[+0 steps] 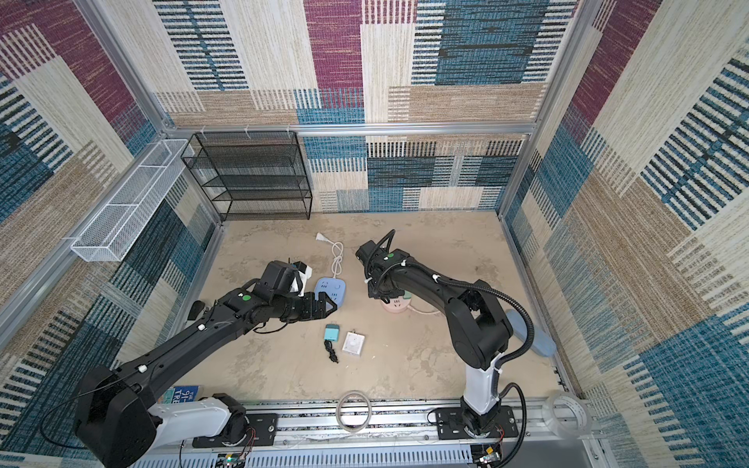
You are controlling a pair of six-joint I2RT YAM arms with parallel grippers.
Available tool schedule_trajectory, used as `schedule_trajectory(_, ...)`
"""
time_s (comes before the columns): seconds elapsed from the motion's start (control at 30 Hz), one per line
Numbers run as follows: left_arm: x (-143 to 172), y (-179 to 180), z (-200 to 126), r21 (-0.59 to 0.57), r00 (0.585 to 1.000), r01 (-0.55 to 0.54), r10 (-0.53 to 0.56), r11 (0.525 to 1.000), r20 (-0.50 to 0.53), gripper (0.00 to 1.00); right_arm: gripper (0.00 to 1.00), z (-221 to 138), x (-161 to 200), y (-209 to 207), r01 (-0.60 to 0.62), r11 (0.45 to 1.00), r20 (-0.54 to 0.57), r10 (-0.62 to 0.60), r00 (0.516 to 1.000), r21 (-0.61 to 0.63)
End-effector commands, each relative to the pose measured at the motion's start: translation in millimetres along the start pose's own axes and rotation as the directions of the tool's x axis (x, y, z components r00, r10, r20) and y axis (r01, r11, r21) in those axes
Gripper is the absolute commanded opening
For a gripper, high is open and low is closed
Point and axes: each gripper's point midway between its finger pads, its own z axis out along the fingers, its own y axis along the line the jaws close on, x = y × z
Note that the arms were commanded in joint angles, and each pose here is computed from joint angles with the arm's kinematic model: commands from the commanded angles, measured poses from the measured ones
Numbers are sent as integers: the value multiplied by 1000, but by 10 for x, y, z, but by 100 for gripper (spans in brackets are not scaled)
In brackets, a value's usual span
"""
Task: Insert plugs into power strip
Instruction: Insert the plug into the socket.
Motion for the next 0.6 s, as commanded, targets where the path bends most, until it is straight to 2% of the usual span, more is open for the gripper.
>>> schedule_trajectory(0.0,-5,-9,8,8,1000,-7,6,1000,4,95,0,78,54,-62,1,999,-21,0,1000,35)
schedule_trajectory(0.13,-4,-10,11,9,1000,-6,6,1000,2,95,0,100,44,-58,5,999,-14,-5,1000,34)
schedule_trajectory(0.57,18,-28,50,26,1000,-6,6,1000,-12,95,0,273,247,9,54,999,-132,-53,990,6)
